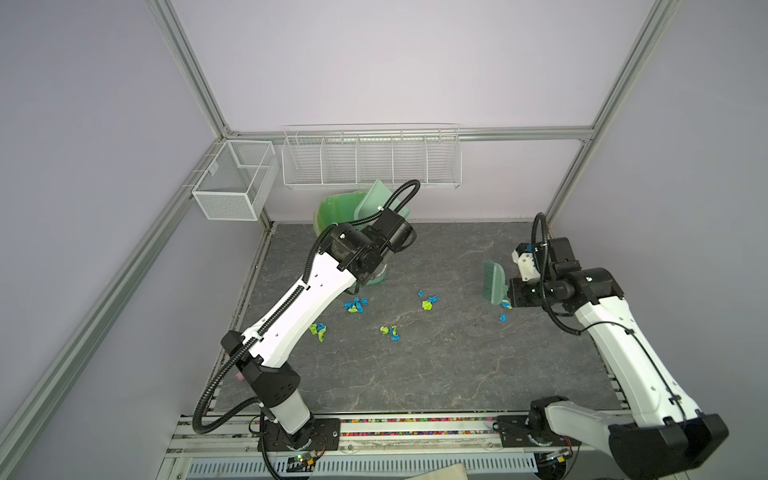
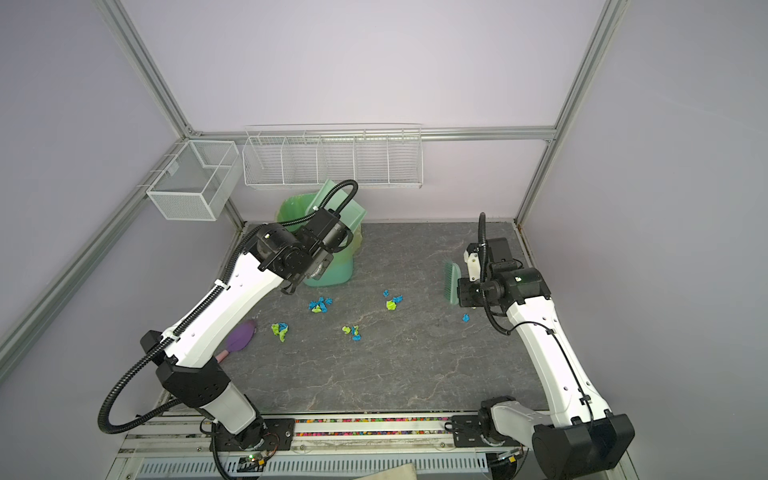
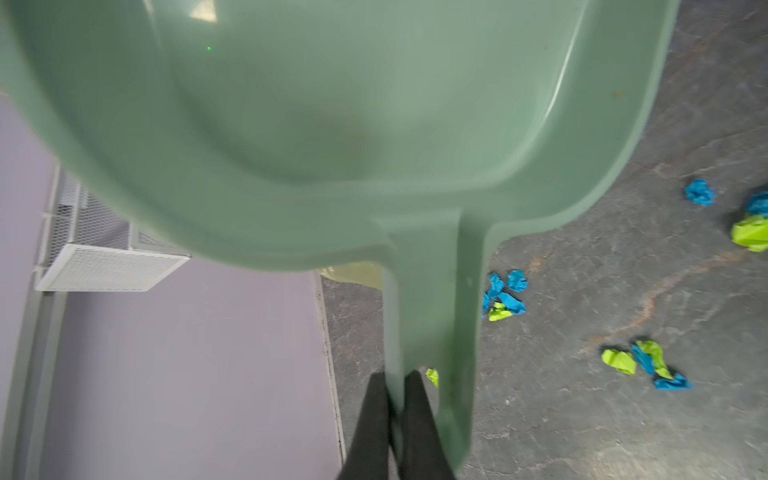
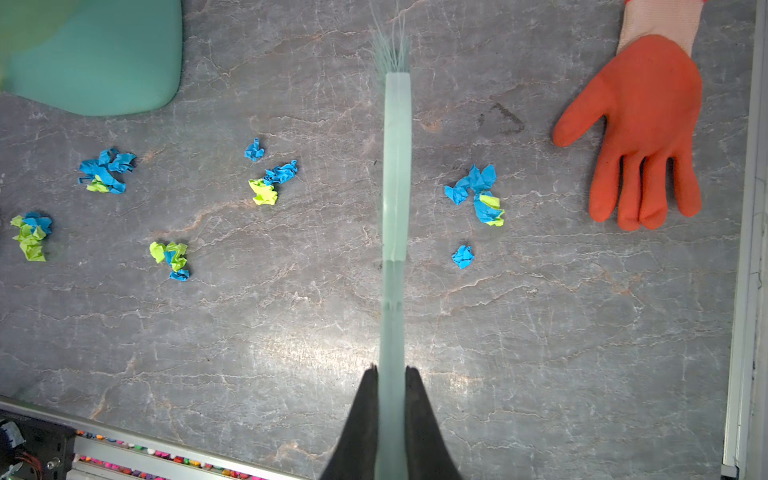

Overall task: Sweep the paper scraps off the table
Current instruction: 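Carry the empty dustpan back toward the scraps while the right brush moves nearer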

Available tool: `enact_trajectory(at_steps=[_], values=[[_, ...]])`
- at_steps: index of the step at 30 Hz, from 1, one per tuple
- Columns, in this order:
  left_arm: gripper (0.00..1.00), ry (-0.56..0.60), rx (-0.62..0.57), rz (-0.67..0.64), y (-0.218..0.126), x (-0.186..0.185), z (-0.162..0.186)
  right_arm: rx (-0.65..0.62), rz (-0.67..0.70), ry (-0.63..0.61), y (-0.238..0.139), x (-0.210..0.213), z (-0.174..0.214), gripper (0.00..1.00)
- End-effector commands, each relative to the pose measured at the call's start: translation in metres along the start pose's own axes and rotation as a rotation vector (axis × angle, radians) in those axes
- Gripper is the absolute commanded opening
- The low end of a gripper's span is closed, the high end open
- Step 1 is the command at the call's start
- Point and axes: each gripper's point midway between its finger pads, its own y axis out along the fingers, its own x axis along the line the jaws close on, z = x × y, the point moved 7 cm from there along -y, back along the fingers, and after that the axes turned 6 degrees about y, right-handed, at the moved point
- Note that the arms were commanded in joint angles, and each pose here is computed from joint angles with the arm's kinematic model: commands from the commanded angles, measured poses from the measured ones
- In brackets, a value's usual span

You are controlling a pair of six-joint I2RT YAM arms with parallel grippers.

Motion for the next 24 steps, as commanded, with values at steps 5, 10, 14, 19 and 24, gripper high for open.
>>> enact_trajectory(at_steps=[5,10,14,19,24], values=[[0.00,-0.059,-0.053,0.390,-0.013,-0.043,-0.003,0.067,0.053,-0.035,-0.005,-0.014,0.006,0.07],[0.00,-0.029,-0.048,0.513,-0.013,-0.079,-0.006,0.116,0.180,-0.028,-0.008,-0.028,0.008,0.07],[0.00,0.024,-0.007,0.564,-0.008,-0.107,-0.007,0.098,0.171,-0.050,-0.018,-0.032,0.006,0.07],[0.00,0.033,0.003,0.687,-0.005,-0.132,-0.010,0.063,0.210,-0.054,-0.026,-0.040,0.003,0.07],[0.00,0.068,0.026,0.751,0.000,-0.154,-0.011,0.114,0.254,-0.037,-0.022,-0.047,-0.002,0.07]])
